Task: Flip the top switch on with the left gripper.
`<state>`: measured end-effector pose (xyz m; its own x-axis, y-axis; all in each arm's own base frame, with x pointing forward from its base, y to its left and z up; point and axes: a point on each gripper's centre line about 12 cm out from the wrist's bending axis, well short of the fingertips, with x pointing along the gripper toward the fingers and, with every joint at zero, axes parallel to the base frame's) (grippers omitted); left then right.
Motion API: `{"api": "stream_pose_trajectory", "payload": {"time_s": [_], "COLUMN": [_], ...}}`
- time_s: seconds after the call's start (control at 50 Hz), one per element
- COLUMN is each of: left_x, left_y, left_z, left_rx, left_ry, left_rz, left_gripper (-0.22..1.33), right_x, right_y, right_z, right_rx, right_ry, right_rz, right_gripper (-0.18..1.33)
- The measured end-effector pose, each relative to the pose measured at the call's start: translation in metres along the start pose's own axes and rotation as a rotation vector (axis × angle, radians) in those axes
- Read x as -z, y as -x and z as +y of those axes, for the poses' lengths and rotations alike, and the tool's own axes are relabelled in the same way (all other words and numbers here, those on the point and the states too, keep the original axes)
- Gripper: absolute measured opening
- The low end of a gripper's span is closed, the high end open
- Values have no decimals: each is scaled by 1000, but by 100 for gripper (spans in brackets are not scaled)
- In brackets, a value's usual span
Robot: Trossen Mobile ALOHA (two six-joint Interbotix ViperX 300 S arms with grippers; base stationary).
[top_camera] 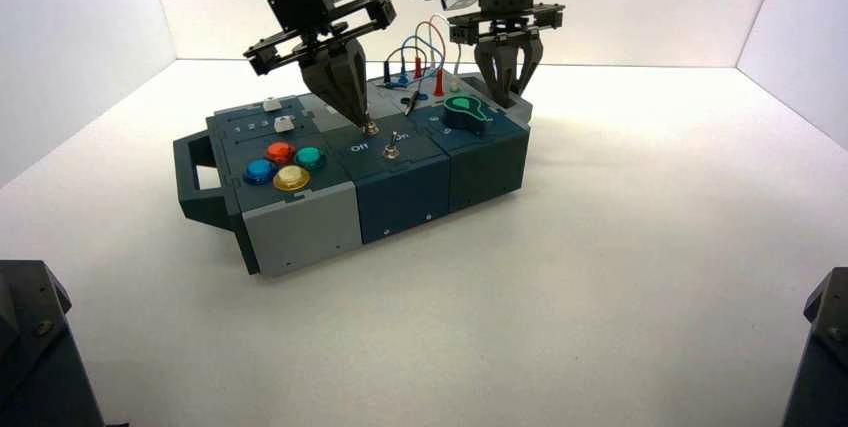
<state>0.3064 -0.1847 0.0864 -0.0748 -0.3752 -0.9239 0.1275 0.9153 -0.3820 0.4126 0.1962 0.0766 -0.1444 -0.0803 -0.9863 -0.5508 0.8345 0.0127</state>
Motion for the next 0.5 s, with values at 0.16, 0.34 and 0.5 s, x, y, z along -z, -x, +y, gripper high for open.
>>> {"api": "stream_pose_trajectory", "payload": {"time_s": [0.16, 0.34, 0.5], "left_x": [0, -7, -2], "left_y": [0, 3, -2], "left_z": [0, -9, -41], "left_rx": [0, 14, 37], "left_ry": [2, 3, -62], "left_rz": [-1, -28, -14], "left_gripper": [-16, -17, -17], "right_x": [0, 0, 0], "right_y": [0, 0, 0], "right_z": [-1, -1, 0], "right_rx": [0, -2, -2], "right_ry": [-2, -1, 3], "right_rz": [2, 1, 1], "right_gripper": [46, 46, 47]}}
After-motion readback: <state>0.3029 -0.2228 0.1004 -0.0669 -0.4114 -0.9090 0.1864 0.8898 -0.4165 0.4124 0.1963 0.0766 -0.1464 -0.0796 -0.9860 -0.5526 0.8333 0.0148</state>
